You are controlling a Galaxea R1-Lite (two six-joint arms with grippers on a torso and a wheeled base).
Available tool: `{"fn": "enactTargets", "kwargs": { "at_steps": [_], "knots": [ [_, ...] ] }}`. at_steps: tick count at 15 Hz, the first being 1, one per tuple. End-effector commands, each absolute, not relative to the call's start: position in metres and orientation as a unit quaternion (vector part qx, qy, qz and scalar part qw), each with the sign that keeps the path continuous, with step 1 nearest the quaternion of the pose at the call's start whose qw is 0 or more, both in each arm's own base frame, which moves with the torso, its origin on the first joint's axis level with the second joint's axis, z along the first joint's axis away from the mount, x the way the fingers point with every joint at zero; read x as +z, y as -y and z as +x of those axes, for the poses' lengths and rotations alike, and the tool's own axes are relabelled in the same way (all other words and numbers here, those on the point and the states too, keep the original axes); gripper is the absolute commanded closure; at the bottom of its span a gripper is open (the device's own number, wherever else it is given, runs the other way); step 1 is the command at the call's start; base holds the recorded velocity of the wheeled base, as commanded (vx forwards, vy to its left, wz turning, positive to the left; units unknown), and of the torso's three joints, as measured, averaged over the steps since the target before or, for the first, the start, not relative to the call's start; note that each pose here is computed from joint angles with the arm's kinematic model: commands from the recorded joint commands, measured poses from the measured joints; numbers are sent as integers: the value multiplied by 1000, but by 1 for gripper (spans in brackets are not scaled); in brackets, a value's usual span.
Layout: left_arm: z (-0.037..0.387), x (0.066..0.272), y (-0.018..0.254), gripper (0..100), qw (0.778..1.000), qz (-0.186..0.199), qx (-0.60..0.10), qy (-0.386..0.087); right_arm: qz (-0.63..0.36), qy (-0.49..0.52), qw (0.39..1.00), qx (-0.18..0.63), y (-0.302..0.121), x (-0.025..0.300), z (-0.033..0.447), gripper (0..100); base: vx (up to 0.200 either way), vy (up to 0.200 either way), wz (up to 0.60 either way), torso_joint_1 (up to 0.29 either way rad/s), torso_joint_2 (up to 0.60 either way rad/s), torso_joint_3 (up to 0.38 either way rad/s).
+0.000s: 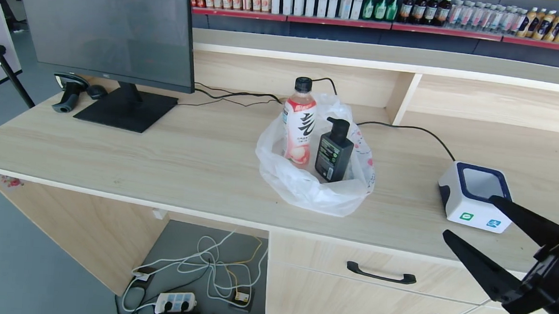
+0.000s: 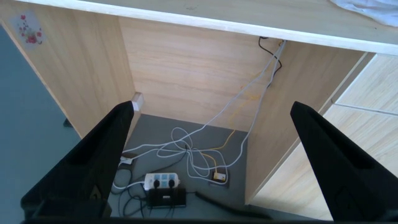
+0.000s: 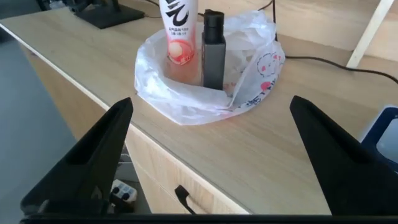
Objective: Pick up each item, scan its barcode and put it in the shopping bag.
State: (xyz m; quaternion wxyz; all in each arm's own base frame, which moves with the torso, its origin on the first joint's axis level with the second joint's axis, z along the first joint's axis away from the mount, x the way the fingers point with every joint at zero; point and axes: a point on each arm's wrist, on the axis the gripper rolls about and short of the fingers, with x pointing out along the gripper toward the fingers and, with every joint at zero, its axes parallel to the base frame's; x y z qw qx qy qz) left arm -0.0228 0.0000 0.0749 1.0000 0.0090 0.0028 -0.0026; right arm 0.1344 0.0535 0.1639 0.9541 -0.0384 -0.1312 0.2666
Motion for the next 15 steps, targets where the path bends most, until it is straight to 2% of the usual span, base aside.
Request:
{"fn": "enactTargets", "kwargs": {
  "at_steps": [1,5,7,10,12,13,15],
  "knots": [
    [-23,75,0,0,1000,9,-3,-3,-37,163,950,263,-49,173,122,0,0,0,0,0,0,0],
    [-23,75,0,0,1000,9,-2,-3,-60,100,964,239,-34,163,83,0,0,0,0,0,0,0],
    [-23,75,0,0,1000,9,-3,-3,-87,34,970,223,-18,139,45,0,0,0,0,0,0,0],
    [-23,75,0,0,1000,9,-3,-3,-93,-41,985,139,-3,100,6,0,0,0,0,0,0,0],
    [-23,75,0,0,1000,9,-3,-3,-83,-37,990,107,0,83,-12,0,0,0,0,0,0,0],
    [-23,75,0,0,1000,9,-3,-3,-79,-25,994,78,0,81,-16,0,0,0,0,0,0,0],
    [-23,75,0,0,1000,8,-2,-3,-78,-23,994,75,0,81,-16,0,0,0,0,0,0,0]
  ]
}}
